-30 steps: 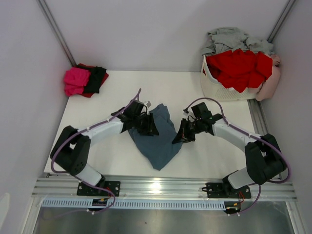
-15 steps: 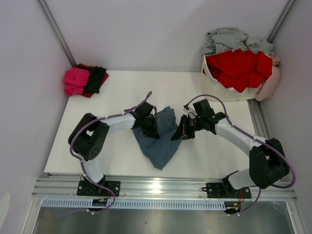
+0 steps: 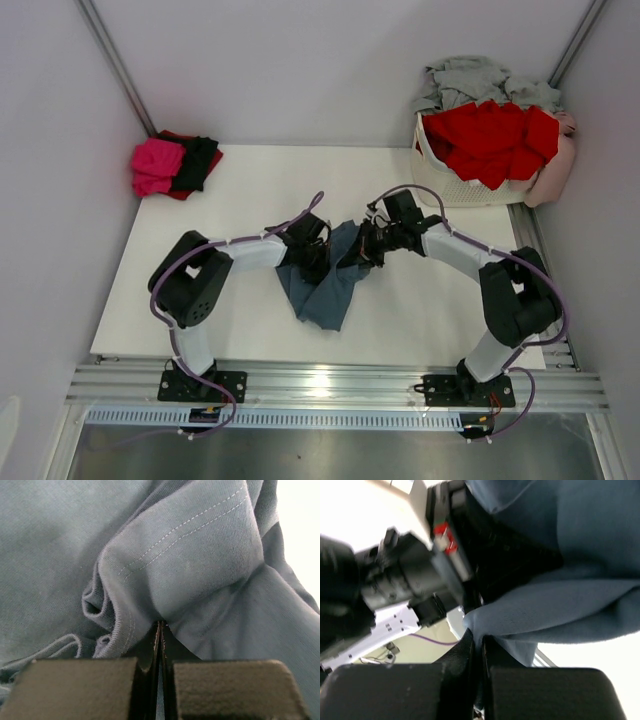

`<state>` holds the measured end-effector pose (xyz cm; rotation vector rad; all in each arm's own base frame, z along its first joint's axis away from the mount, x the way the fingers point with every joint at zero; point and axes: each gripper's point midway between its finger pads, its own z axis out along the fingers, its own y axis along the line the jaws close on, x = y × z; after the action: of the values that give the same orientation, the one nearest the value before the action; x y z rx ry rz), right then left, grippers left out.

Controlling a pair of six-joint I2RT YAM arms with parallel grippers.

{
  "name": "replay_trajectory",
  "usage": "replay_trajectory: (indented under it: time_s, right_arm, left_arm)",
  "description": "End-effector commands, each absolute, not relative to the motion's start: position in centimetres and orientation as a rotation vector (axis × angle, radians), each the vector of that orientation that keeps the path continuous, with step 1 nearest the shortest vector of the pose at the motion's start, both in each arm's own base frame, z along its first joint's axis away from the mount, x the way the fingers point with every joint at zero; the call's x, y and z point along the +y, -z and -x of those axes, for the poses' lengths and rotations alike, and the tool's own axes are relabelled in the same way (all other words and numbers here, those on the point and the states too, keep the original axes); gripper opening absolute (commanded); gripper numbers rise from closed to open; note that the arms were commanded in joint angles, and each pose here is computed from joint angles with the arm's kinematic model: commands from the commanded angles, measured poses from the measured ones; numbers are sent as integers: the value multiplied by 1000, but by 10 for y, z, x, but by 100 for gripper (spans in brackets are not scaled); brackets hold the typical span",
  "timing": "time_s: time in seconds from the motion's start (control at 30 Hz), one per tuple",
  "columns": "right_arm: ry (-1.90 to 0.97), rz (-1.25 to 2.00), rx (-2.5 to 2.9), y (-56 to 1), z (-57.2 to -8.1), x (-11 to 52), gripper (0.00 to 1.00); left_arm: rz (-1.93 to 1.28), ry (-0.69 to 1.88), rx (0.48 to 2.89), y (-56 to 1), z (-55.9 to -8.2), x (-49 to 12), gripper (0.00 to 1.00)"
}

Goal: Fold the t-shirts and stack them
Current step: Fold the long partially folded tshirt into a neat square

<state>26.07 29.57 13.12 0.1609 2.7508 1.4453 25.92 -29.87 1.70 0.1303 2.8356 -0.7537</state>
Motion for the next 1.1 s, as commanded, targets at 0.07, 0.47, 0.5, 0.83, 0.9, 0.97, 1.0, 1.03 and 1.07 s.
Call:
replay_trajectory:
  time_s: [0.07,0.47,0.5,0.83,0.9,0.97,1.0,1.03,1.07]
  right_arm:
    - [-1440,-208,2667,-142,-299,306,0]
    - [-1292,-287,2657,-124,-345,305,0]
    - [-1283,-300,2660,-122,-347,305,0]
    - [-1256,-357,2597,-113,-402,315,0]
    - [-1216,-327,2585,-110,-415,316,0]
    - [-1173,-315,2560,-110,-427,315,0]
    - [-1131,-326,2565,-96,-435,312,0]
    - [-1118,-331,2556,-94,-441,310,0]
    - [-1118,-331,2543,-93,-447,310,0]
  left_arm:
    - [-133,653,2806,-26,-264,-292,1]
    - [100,441,2510,-126,-283,-229,47]
    - [114,437,2480,-134,-285,-225,50]
    - [194,405,2471,-134,-275,-203,54]
    - [206,365,2486,-129,-275,-198,54]
    - [220,342,2497,-125,-275,-195,53]
    - [221,351,2492,-127,-276,-196,53]
    - [218,354,2492,-125,-273,-194,53]
    - [212,374,2486,-126,-273,-196,53]
